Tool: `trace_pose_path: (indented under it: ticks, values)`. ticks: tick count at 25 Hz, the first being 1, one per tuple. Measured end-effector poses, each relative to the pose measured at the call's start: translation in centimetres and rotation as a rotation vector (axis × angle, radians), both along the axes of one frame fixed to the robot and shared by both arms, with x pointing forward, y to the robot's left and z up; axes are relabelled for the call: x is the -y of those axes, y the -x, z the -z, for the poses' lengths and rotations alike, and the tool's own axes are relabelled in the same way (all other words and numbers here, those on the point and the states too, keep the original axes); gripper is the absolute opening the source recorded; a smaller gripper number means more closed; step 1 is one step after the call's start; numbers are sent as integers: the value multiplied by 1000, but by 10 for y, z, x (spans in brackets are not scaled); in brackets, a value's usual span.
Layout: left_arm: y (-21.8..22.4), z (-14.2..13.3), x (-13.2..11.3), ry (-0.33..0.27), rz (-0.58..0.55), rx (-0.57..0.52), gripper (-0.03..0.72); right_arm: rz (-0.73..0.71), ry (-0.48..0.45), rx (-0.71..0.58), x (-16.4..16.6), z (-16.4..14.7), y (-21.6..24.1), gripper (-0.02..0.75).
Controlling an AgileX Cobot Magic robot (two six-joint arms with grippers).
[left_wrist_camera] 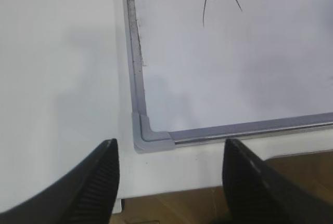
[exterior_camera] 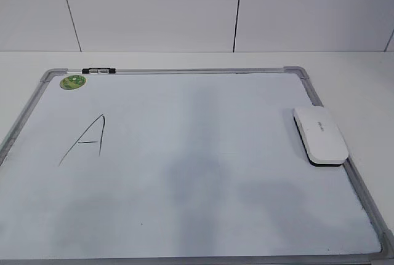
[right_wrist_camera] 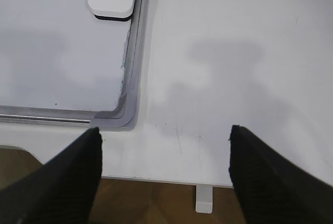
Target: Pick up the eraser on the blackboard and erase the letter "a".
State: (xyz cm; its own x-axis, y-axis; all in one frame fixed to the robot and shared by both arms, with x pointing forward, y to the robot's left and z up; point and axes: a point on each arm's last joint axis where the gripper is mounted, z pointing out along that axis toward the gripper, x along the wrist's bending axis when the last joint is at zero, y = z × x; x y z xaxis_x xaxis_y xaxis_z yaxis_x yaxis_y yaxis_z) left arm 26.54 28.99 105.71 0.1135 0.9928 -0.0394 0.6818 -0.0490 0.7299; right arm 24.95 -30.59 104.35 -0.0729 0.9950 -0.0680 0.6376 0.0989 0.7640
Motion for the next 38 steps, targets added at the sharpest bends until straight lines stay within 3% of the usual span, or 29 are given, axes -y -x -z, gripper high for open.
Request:
trace_pose_path:
  ticks: [26,38]
  values:
    - [-3,2,-2,-16,-9,31,391,-3,0,15,0,-1,-1,589]
    - [35,0,0,-23,-10,268,389,35,-1,25,0,-1,1,589]
